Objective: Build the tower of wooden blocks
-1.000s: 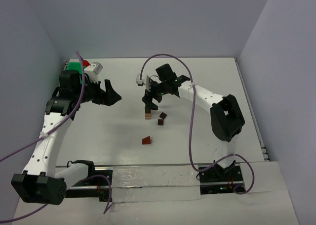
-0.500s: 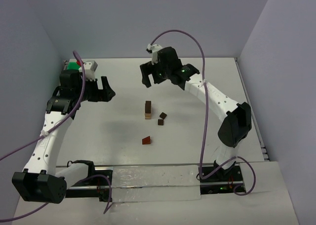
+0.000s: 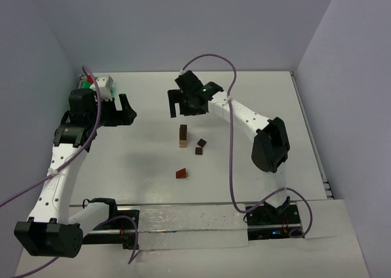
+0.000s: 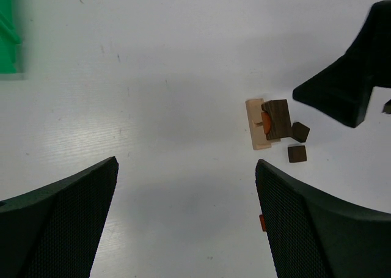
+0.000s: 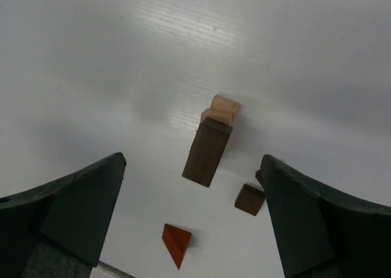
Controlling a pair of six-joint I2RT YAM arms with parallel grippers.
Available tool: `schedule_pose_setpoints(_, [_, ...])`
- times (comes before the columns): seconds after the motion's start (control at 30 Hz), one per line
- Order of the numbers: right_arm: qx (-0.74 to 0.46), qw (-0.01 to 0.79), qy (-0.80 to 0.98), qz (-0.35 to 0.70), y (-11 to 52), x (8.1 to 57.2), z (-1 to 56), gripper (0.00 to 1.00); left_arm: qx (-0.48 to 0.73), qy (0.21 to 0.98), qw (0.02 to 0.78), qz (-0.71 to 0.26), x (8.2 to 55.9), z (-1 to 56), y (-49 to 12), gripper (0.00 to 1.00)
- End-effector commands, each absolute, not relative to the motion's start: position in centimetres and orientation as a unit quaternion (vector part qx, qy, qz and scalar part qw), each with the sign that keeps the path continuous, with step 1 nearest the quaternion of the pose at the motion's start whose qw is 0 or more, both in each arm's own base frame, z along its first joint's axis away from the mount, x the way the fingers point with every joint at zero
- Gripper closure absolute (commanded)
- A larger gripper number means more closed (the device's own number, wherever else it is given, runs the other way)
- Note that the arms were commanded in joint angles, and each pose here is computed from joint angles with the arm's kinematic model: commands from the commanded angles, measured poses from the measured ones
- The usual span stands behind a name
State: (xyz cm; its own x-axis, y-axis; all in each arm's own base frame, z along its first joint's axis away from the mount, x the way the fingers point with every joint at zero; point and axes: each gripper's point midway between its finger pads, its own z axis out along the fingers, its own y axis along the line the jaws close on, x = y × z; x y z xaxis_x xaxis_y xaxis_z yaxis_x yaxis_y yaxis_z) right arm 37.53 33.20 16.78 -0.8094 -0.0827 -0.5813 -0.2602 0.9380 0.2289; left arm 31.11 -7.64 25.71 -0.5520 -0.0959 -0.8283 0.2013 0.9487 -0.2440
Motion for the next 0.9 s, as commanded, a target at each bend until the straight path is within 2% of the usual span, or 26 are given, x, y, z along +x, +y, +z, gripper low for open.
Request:
schedule_pose_setpoints(0.0, [-0.059, 0.251, 0.959, 0.119, 33.6, 36.4, 13.1, 0.0, 0.023, 0.851, 0.504, -0.146, 31.7, 27.0, -7.0, 0.01])
schedule_pose_setpoints(0.27, [-0.037, 0.209, 0.973, 0.087, 34.0, 36.0, 8.7, 0.01, 0.021, 0.853, 0.501, -0.143, 31.5, 26.5, -6.8, 0.01])
schedule_pose_setpoints(0.87, [0.011, 0.19, 0.979, 0.074, 34.9, 36.9, 5.3, 0.15, 0.016, 0.856, 0.497, -0.138, 31.5, 25.8, -6.5, 0.01])
